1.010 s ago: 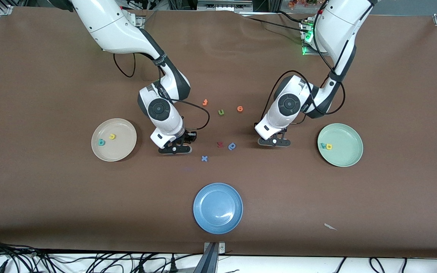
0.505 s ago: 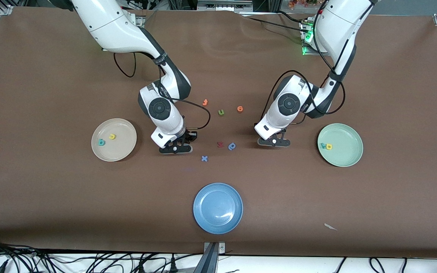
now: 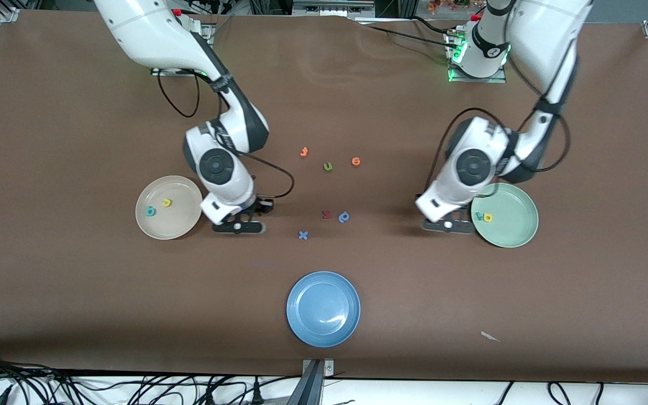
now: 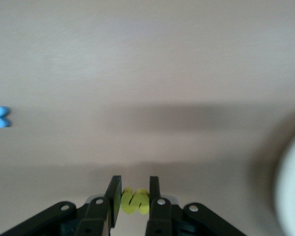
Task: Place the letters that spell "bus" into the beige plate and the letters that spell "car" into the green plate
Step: 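Drop the yellow s on the white plate while the left gripper drops teal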
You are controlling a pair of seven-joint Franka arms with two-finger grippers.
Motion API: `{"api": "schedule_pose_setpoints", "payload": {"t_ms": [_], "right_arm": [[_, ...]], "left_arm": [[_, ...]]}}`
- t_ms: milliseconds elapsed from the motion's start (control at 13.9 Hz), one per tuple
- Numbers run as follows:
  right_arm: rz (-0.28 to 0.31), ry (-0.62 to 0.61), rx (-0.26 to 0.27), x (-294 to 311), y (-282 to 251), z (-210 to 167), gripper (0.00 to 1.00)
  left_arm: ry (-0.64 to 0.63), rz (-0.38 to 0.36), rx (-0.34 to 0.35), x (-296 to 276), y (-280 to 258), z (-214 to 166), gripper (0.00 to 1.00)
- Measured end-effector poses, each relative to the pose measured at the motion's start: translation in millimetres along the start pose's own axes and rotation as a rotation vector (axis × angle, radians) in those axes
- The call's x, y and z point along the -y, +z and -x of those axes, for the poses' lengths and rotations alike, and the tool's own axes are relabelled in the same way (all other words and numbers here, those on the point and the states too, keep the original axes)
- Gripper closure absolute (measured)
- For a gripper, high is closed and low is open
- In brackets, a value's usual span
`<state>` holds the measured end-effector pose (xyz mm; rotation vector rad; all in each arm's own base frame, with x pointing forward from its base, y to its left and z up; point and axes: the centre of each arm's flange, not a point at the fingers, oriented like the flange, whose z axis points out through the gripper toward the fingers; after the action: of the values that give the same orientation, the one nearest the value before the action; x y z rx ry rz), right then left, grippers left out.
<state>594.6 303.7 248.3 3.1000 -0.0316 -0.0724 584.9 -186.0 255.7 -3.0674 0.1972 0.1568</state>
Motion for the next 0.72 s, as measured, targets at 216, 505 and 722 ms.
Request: {"api": "schedule_pose_setpoints", "payload": {"t_ms": [216, 505, 722], "right_arm": [[0.071, 0.008, 0.077, -53.5, -23.3, -3.9, 0.73], [0.114, -0.029, 0.126, -123.7, 12.4, 4.5, 0.73], [0.117, -0.076, 0.1, -160.5, 40.7, 11.2, 0.73]], "left_arm": [[0.046, -0.011, 0.038, 56.5, -32.0, 6.4, 0.71], [0.092, -0.005, 0.093, 113.5, -23.9, 31.4, 0.71], [0.074, -0.001, 0.123, 127.1, -12.3, 44.9, 0.71]]}}
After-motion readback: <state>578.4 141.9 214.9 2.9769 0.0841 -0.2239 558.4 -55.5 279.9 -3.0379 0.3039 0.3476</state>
